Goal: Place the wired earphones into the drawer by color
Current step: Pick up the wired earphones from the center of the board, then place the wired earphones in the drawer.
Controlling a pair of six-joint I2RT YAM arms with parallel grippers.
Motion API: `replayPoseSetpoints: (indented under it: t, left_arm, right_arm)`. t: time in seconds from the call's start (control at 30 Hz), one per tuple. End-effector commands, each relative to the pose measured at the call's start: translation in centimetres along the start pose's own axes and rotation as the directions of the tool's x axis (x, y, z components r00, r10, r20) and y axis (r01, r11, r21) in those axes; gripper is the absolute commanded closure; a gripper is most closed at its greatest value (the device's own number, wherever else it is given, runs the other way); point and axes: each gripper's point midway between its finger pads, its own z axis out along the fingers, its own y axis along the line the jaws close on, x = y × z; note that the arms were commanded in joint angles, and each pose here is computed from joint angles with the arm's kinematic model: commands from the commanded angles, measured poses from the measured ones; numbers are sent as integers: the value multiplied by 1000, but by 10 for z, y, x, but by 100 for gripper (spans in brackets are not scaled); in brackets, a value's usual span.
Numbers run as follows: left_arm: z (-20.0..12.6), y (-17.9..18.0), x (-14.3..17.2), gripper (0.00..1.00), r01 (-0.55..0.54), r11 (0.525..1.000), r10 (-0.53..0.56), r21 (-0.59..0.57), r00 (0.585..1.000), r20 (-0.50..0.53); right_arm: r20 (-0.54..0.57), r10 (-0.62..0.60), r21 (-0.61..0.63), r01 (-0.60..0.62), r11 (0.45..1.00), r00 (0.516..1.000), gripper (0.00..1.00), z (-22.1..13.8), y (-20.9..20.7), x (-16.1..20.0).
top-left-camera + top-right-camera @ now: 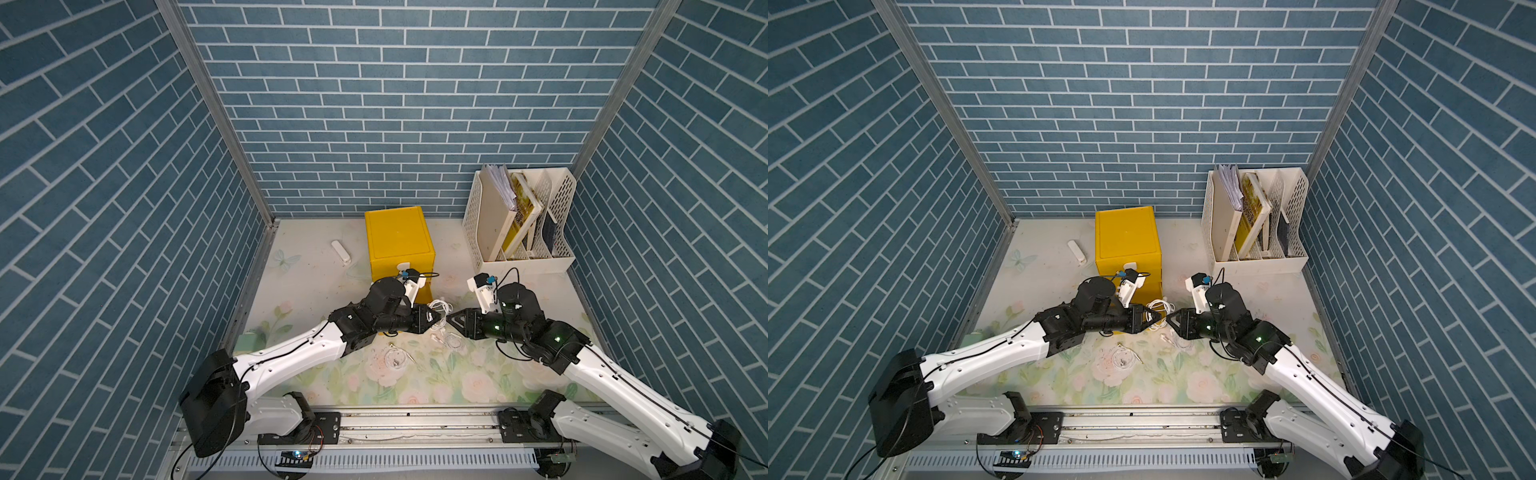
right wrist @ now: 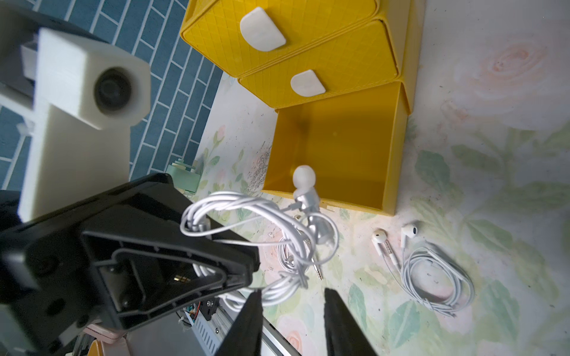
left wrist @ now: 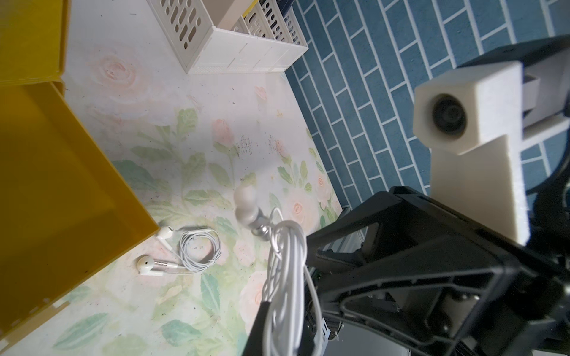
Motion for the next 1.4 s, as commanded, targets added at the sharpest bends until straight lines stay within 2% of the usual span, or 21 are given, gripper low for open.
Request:
replayPoseSetpoints:
  t: [0.0, 0.3, 0.6, 0.93, 1.37]
  left_arm:
    - [-10, -1, -8, 89, -57, 997, 58, -59, 998, 17]
    - [-31, 39, -10, 88, -61, 964, 79, -259, 995, 59]
    - [-23, 87, -2, 88, -33, 908, 59, -418, 997, 49]
    - [-25, 129, 5, 87, 43, 882, 6, -469, 995, 102]
    - [-37, 147, -19, 86, 145, 898, -44, -416, 969, 241]
  right_arm:
    - [9, -23, -1, 23, 1000, 1000, 60, -3, 0, 1]
    - [17, -32, 34, 31, 999, 999, 59, -6, -5, 0]
    - [7, -26, 70, 26, 997, 1000, 59, -2, -14, 3]
    - [2, -23, 90, 22, 996, 1000, 59, 1, -22, 8]
    - [-5, -15, 100, 15, 995, 1000, 59, 6, -28, 12]
